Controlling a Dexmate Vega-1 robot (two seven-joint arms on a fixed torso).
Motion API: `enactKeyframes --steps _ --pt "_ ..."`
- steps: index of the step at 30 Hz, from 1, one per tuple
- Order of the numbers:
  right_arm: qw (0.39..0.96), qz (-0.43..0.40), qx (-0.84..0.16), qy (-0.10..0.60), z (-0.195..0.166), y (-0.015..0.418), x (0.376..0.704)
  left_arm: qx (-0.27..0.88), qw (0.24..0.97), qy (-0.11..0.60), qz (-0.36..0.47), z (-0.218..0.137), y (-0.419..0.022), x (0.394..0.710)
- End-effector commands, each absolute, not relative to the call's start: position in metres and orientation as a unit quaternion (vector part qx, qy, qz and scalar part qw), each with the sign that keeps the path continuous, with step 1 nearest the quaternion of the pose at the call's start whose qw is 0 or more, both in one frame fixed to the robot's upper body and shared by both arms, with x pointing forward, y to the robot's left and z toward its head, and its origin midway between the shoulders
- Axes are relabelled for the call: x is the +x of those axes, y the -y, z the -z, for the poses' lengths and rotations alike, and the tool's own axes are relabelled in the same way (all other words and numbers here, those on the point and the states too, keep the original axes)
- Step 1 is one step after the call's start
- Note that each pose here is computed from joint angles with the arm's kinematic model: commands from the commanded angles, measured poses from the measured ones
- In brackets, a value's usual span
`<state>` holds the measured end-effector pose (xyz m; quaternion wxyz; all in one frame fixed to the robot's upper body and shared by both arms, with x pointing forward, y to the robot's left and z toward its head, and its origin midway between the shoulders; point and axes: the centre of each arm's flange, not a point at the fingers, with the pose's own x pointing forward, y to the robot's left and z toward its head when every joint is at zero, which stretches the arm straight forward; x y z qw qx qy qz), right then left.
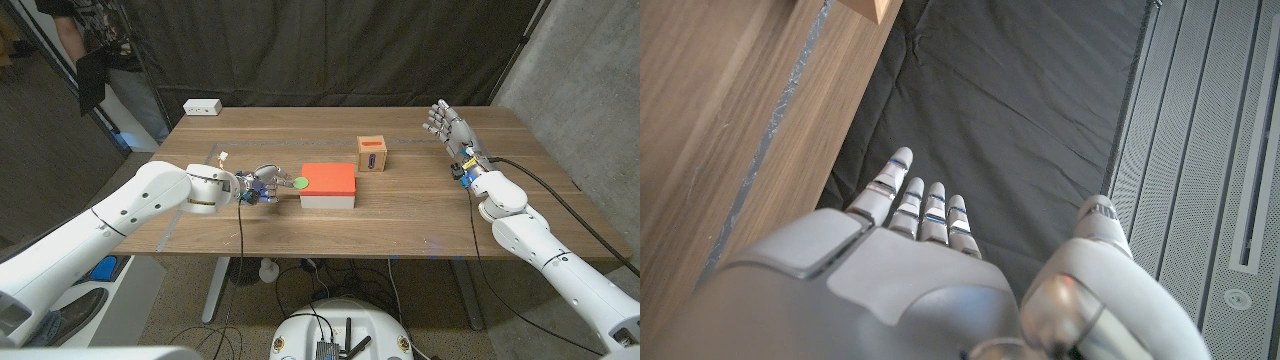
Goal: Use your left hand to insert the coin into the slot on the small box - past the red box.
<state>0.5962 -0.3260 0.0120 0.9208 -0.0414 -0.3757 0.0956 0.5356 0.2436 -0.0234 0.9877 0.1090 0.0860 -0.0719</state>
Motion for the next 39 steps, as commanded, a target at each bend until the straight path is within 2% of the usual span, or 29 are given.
enactKeyframes --steps 1,39 --pt "0.921 -0.097 -0.04 0.376 -0.0116 0.3272 0.5959 0.115 0.986 -0.088 0.078 0.0227 -0.2374 0.5375" --pt "0.922 -0.101 -0.045 0.371 -0.0104 0.3309 0.5972 0.102 0.987 -0.092 0.088 0.0319 -0.2281 0.5407"
